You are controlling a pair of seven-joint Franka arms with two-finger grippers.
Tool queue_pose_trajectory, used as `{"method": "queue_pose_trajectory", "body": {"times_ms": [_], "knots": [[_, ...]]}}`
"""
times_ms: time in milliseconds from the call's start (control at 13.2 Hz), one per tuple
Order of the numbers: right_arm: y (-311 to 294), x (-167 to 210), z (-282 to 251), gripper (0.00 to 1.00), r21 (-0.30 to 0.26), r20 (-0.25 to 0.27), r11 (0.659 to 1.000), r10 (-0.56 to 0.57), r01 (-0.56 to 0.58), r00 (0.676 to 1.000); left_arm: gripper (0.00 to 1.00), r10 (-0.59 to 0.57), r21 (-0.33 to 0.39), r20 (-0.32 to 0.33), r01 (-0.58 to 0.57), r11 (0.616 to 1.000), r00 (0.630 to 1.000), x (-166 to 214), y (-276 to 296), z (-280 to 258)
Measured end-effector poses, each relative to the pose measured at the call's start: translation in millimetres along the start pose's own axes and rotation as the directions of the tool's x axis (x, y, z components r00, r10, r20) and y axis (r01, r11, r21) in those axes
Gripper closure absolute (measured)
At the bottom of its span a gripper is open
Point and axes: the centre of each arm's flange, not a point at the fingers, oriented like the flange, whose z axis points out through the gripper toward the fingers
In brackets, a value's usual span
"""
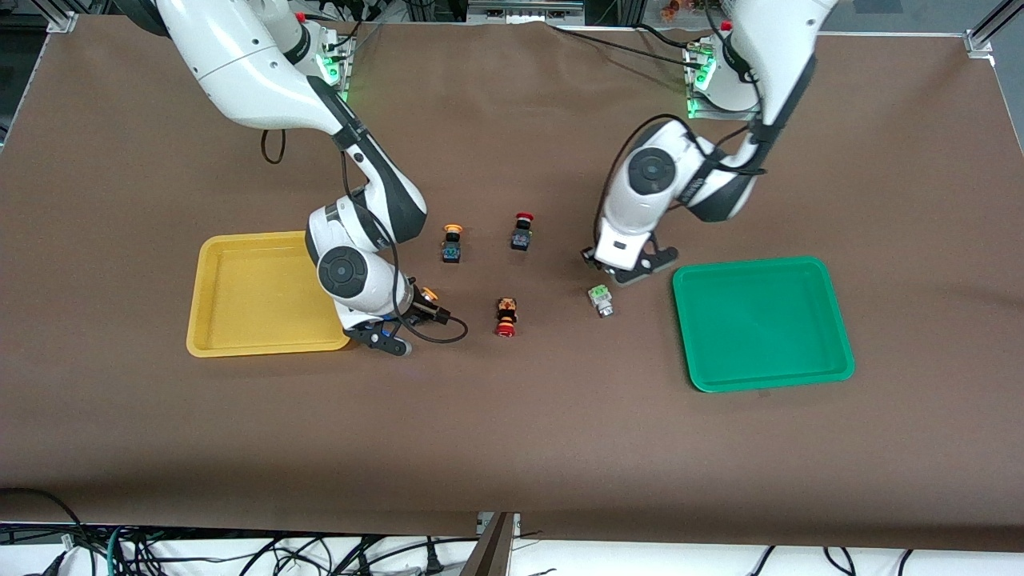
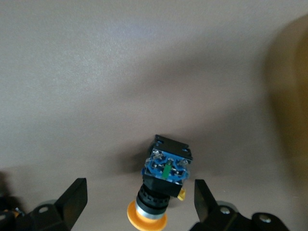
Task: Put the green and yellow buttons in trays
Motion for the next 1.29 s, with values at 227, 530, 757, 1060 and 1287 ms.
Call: {"method": "queue_pose_trajectory", "body": {"times_ms": [227, 530, 757, 1060, 1287], "knots": [[1, -2, 13, 0.03, -0.002, 0.003, 1.000, 0.002, -0.002, 1.000, 0.59, 0.130, -0.004, -0.022, -0.130, 0.991, 0.991, 67, -56, -15], [6, 3, 14, 0.13, -0.009, -0.001, 1.000, -0.007, 0.007, 1.000, 0.59, 0.265, 0.008, -0.007, -0.265, 0.964, 0.964, 136, -144, -8], [13, 7, 17, 0.22, -0.017, 0.000, 1.000, -0.015, 0.015, 1.000, 0.59, 0.342, 0.019, -0.002, -0.342, 0.939, 0.940, 152, -172, -4], [15, 9, 18, 0.47, -0.020, 0.000, 0.999, -0.026, 0.026, 1.000, 0.59, 0.419, 0.048, 0.016, -0.419, 0.907, 0.908, 181, -232, 2], [24, 18, 15, 0.57, -0.018, -0.003, 0.998, -0.061, 0.061, 0.998, 0.59, 0.430, 0.007, 0.056, -0.431, 0.902, 0.901, 188, -264, 21]]}}
